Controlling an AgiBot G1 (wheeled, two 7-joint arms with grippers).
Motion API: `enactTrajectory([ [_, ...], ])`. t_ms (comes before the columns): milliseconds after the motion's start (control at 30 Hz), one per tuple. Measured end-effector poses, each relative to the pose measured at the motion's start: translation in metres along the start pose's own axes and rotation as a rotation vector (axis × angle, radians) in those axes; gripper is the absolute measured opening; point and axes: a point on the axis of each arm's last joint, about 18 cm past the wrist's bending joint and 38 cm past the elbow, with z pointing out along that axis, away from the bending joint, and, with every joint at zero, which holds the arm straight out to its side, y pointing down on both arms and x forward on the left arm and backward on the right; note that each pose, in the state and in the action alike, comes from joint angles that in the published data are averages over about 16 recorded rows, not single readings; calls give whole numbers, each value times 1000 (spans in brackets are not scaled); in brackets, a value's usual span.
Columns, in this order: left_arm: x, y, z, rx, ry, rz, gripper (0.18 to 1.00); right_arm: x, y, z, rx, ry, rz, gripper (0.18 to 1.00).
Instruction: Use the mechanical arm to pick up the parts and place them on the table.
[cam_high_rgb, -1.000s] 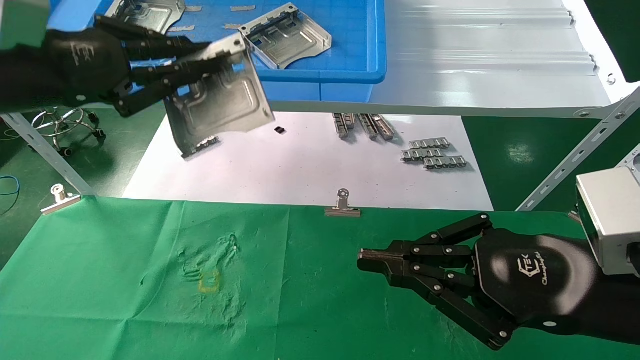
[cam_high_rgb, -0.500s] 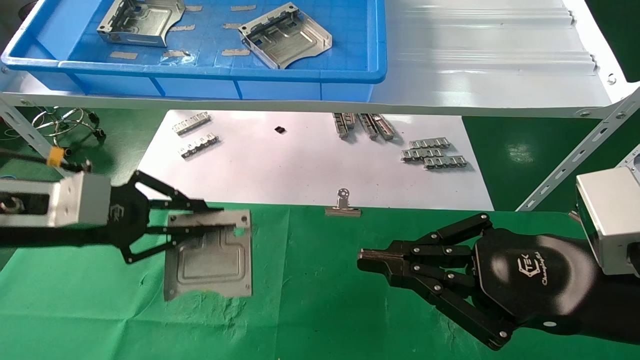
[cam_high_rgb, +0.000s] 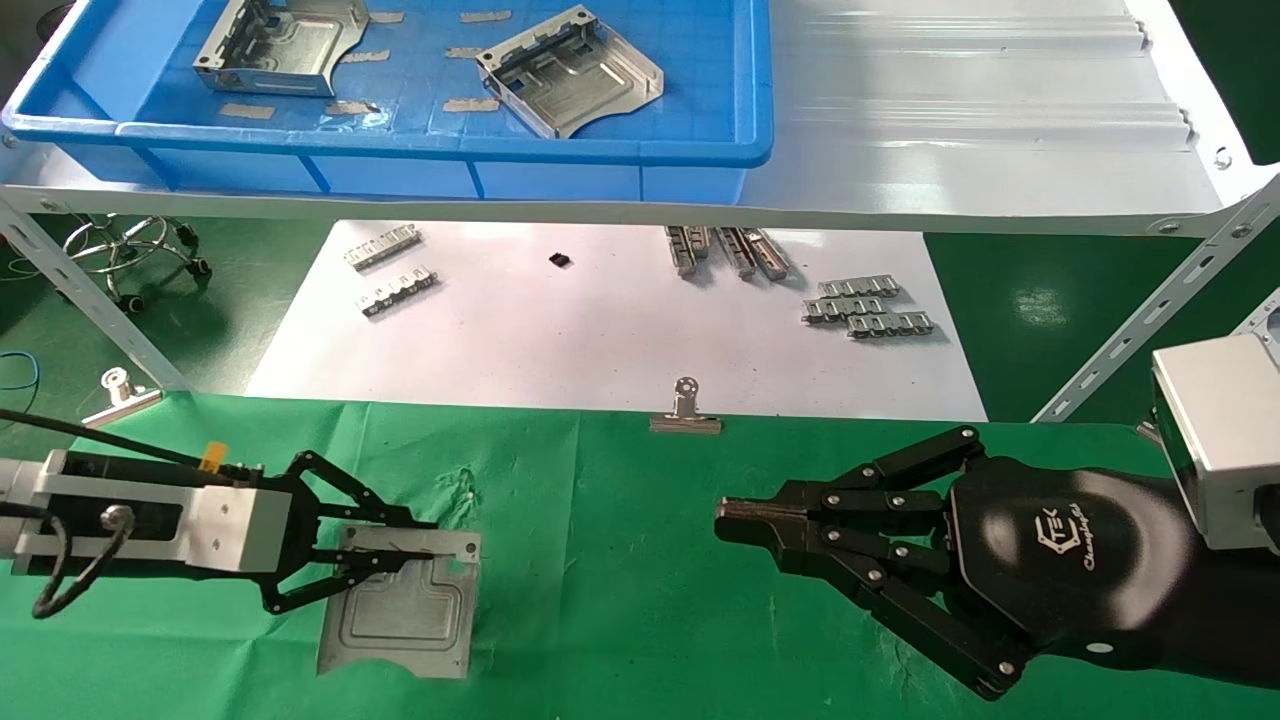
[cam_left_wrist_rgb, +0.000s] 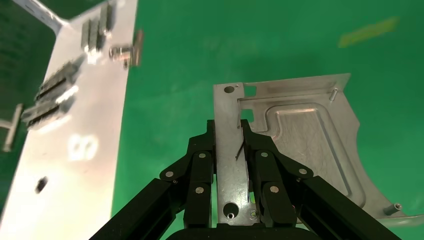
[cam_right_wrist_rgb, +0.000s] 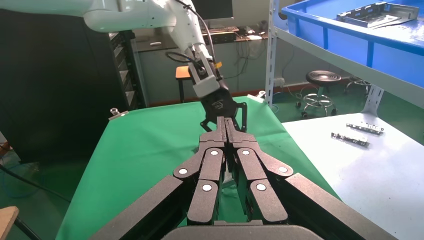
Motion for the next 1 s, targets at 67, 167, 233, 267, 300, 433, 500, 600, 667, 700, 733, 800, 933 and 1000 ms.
enactTrajectory([
  [67, 0, 5, 2, -15, -2, 4, 268, 0, 0, 0, 0, 0, 0, 192],
  [167, 0, 13, 5, -36, -6, 8, 268, 0, 0, 0, 0, 0, 0, 192],
  [233, 0, 17, 8, -48, -10, 7, 268, 0, 0, 0, 0, 0, 0, 192],
  [267, 0, 19, 9, -52, -12, 6, 268, 0, 0, 0, 0, 0, 0, 192],
  [300, 1, 21, 10, -58, -13, 5, 268, 0, 0, 0, 0, 0, 0, 192],
  [433, 1, 30, 15, -81, -22, 6, 269, 0, 0, 0, 0, 0, 0, 192],
  [500, 2, 33, 17, -90, -26, 7, 270, 0, 0, 0, 0, 0, 0, 192],
  [600, 2, 37, 20, -101, -34, 11, 272, 0, 0, 0, 0, 0, 0, 192],
  [667, 2, 39, 21, -105, -38, 15, 279, 0, 0, 0, 0, 0, 0, 192],
  [700, 2, 39, 21, -106, -40, 18, 282, 0, 0, 0, 0, 0, 0, 192],
  [733, 2, 39, 22, -106, -43, 20, 286, 0, 0, 0, 0, 0, 0, 192],
  [800, 1, 38, 21, -101, -46, 24, 293, 0, 0, 0, 0, 0, 0, 192],
  [933, -1, 33, 17, -79, -49, 20, 326, 0, 0, 0, 0, 0, 0, 192],
  [1000, -2, 29, 14, -60, -54, 6, 342, 0, 0, 0, 0, 0, 0, 192],
])
